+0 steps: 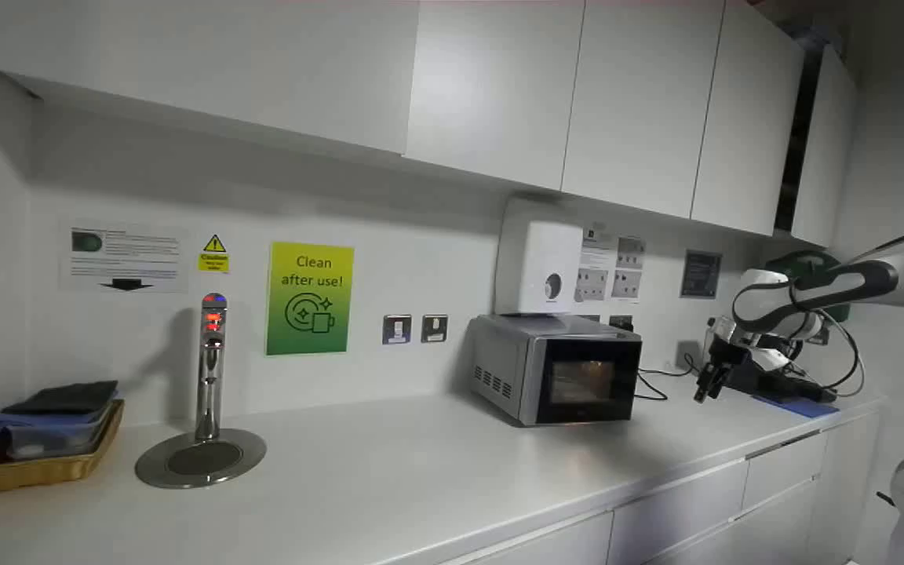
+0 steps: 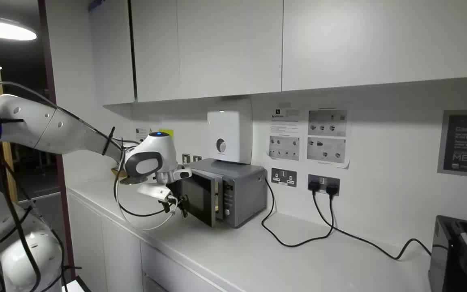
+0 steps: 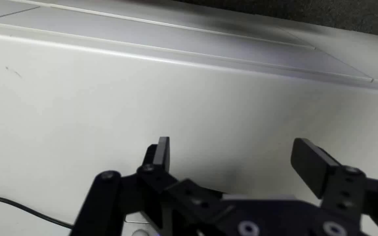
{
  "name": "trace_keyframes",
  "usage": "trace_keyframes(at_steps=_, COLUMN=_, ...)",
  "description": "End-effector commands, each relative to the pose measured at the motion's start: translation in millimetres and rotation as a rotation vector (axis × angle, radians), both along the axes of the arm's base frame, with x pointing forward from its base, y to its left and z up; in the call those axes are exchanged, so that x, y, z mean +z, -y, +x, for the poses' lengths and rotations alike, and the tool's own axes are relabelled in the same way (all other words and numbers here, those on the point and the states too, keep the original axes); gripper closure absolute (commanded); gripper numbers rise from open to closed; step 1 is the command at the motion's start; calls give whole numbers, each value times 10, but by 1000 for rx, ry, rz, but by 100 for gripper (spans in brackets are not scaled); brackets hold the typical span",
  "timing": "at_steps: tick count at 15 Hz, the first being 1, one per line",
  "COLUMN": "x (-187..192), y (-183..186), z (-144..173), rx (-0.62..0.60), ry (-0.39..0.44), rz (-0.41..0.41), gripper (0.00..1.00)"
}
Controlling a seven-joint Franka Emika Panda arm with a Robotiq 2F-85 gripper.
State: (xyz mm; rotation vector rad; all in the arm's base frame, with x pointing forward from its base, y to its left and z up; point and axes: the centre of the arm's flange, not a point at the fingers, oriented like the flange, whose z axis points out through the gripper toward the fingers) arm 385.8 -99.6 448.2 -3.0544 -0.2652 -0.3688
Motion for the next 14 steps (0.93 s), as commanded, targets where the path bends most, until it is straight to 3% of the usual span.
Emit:
trace_keyframes(at_steps=1, x=0, y=0, z=0, rx=0, ry=0, rz=0, gripper=0)
trace_keyframes(at_steps=14, x=-143, y=-89, z=-79, rx=37, ry=-22, rz=-15, gripper=0)
